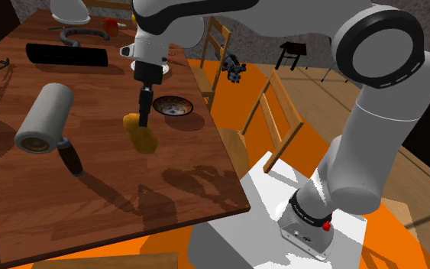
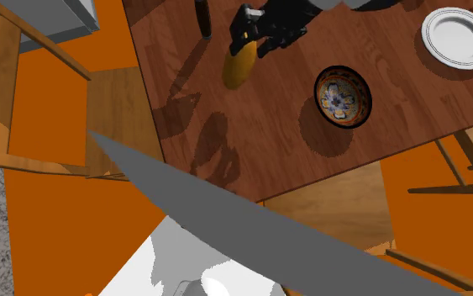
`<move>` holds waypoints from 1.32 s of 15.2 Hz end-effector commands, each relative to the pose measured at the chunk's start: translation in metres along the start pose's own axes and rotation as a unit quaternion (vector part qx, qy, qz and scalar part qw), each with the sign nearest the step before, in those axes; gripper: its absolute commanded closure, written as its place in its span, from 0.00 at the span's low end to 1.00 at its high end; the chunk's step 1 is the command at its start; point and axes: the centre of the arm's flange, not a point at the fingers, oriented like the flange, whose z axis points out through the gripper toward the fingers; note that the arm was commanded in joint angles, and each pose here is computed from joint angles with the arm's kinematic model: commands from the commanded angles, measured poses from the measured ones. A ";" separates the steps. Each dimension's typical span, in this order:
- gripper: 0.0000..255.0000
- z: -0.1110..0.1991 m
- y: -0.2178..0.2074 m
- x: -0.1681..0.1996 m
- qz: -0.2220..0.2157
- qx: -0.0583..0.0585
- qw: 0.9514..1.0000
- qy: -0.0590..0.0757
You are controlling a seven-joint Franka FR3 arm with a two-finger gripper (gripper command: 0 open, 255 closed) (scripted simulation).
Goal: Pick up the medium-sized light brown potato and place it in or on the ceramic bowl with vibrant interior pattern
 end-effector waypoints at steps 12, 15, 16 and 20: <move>1.00 -0.084 0.121 -0.088 0.000 0.000 1.000 0.000; 1.00 -0.103 0.149 -0.108 0.000 0.000 1.000 0.000; 1.00 -0.109 0.159 -0.115 0.000 0.000 1.000 0.000; 1.00 -0.130 0.189 -0.137 0.000 0.000 1.000 0.000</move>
